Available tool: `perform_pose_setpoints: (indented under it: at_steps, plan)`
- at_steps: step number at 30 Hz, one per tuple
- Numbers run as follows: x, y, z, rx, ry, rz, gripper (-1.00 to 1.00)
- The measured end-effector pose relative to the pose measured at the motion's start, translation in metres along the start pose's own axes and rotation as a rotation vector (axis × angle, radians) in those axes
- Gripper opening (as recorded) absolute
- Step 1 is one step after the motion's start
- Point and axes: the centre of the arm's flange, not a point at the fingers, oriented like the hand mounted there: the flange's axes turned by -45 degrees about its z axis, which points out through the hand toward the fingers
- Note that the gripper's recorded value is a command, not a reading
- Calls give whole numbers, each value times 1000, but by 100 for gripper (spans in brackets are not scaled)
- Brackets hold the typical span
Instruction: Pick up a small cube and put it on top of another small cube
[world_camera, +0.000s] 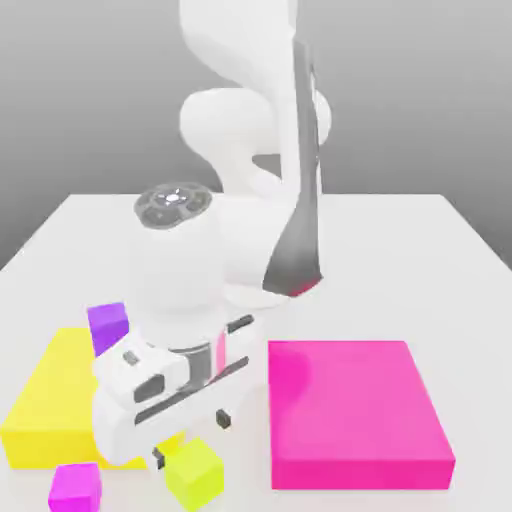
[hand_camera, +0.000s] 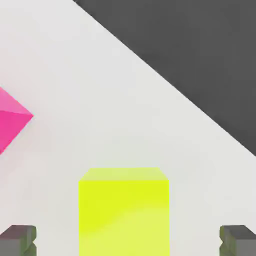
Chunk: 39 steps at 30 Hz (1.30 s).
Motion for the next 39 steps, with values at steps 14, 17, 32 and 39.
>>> perform_pose_setpoints:
  at_steps: [14,17,32,39]
  plan:
    - [-5,0,-51,3,-1,-25,-100]
    - [-20,2,-82,1,1,-117,-100]
    - [-110,-13,-151,9,6,-554,-100]
    - [-113,-14,-106,7,2,-559,100]
